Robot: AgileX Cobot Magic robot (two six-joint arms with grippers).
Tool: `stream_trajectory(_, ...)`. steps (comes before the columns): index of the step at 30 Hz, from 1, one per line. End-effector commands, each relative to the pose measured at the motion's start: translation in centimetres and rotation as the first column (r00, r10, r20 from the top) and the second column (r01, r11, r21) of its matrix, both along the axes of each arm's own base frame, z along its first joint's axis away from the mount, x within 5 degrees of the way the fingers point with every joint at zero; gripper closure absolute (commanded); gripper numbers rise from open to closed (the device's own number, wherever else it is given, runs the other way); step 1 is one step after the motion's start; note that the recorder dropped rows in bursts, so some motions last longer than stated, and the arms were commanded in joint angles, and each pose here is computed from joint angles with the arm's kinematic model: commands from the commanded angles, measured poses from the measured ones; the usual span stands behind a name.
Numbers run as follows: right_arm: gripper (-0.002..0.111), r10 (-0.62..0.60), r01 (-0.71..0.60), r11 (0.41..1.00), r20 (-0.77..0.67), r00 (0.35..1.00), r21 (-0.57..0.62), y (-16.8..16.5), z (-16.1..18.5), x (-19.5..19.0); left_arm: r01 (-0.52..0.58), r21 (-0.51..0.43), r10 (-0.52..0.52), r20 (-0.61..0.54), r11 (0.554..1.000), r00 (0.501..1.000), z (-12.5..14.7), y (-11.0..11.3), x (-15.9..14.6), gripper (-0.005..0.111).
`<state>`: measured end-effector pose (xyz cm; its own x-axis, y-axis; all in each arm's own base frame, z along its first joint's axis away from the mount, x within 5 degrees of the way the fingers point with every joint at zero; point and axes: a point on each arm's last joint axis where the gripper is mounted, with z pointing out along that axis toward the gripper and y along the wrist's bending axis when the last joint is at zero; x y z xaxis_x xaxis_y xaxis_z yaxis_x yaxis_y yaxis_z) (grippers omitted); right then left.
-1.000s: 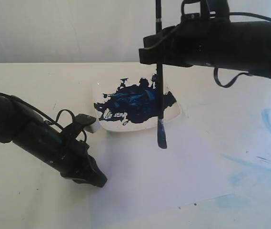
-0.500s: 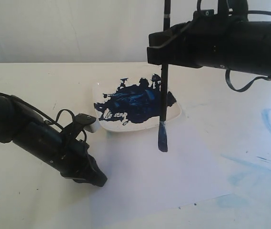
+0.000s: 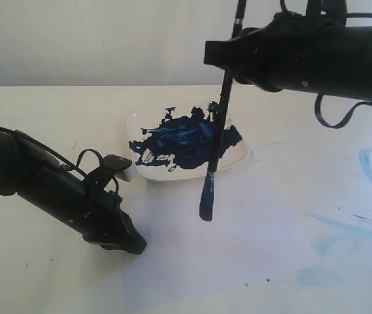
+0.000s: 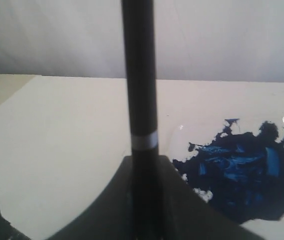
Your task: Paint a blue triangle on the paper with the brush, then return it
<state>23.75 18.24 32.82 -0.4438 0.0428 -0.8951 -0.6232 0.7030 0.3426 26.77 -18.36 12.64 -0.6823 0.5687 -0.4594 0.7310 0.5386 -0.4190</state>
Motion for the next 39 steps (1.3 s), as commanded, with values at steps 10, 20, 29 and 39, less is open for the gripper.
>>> stream_trajectory(10, 0.108, -0.153, 0.102, 0.970, 0.232, 0.961, 0.220, -0.5, 2.3, 1.0, -0.002, 0.012, 0.002, 0.018, 1.000, 1.000, 0.1, -0.1, 0.1, 0.107)
stream_trajectory(20, 0.108, 0.051, -0.100, 0.978, 0.259, 0.965, 0.182, 1.3, -2.9, 0.5, -0.002, 0.012, 0.002, 0.018, 1.000, 1.000, 0.1, -0.1, 0.1, 0.107)
stream_trajectory(29, 0.108, 0.169, -0.197, 0.980, 0.422, 0.890, 0.022, 1.5, -4.2, -0.4, -0.002, 0.012, 0.002, 0.018, 1.000, 1.000, 0.1, -0.1, 0.1, 0.107)
stream_trajectory(39, 0.108, 0.141, -0.157, 0.988, 0.416, 0.898, 0.004, 2.3, -4.5, 1.4, -0.002, 0.012, 0.002, 0.018, 1.000, 1.000, 0.1, -0.1, 0.1, 0.107)
